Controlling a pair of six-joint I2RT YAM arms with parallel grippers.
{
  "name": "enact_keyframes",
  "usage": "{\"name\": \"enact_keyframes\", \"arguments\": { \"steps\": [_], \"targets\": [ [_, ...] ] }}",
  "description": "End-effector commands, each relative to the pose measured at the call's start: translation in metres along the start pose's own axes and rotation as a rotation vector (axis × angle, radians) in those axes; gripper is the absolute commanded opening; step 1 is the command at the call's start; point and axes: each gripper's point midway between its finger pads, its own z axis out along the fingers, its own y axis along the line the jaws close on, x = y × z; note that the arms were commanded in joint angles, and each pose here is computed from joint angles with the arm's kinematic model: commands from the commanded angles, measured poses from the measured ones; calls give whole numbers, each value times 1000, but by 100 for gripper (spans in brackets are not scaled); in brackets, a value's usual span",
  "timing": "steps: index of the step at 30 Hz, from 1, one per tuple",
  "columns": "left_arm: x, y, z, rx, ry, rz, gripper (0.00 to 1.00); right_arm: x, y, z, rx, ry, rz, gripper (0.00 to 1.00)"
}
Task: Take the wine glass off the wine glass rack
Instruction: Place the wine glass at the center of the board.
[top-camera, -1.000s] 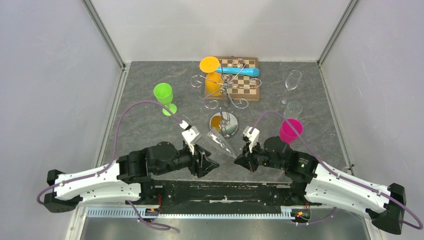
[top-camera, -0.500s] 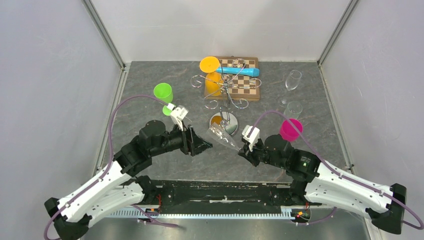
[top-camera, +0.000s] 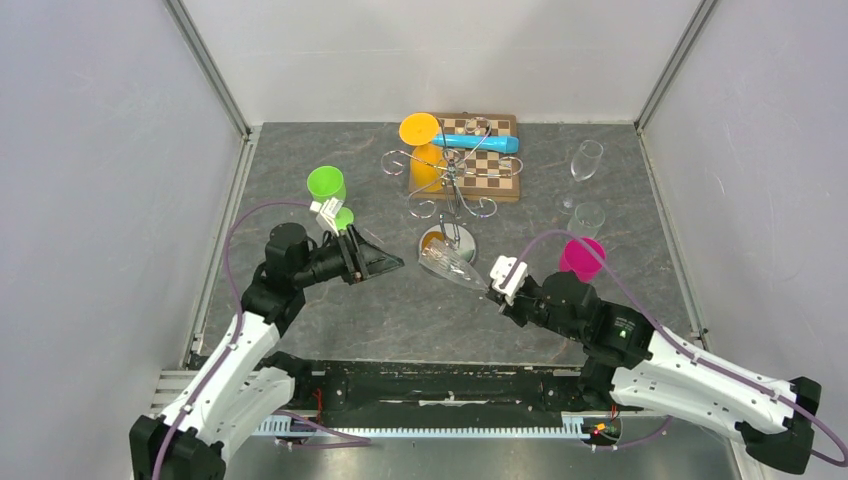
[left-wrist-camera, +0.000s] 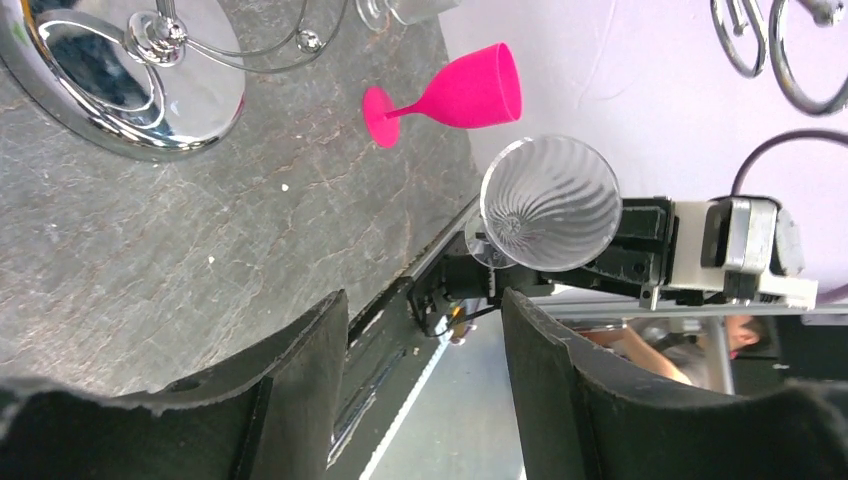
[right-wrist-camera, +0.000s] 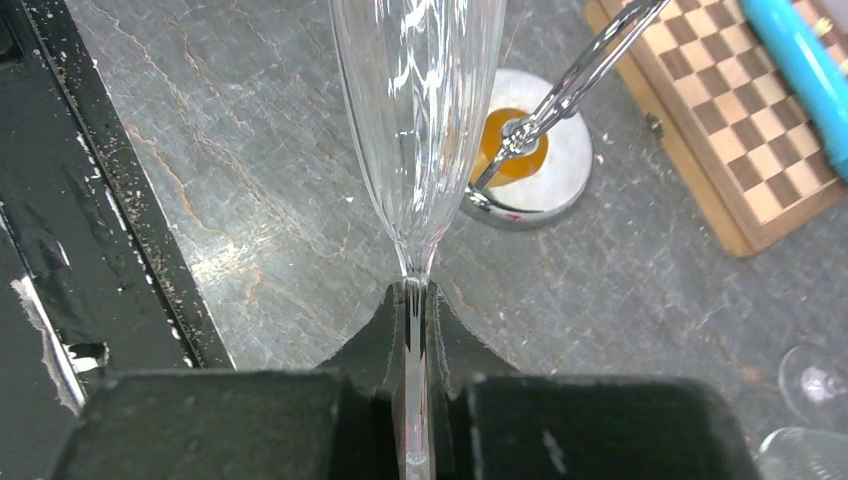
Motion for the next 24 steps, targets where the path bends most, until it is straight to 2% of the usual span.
{"name": "enact_keyframes", "arguments": {
  "steps": [1, 13, 24],
  "targets": [
    [-5, -25, -4, 152, 27, -53, 64, -23, -4, -2, -9, -90, -120, 0],
    [-2, -15, -6, 180, 69, -160, 62, -42, 3, 6, -66, -150, -235, 0],
    [4, -5, -8, 147, 93, -173, 60, -54, 8, 17, -108, -147, -280, 0]
  ]
}}
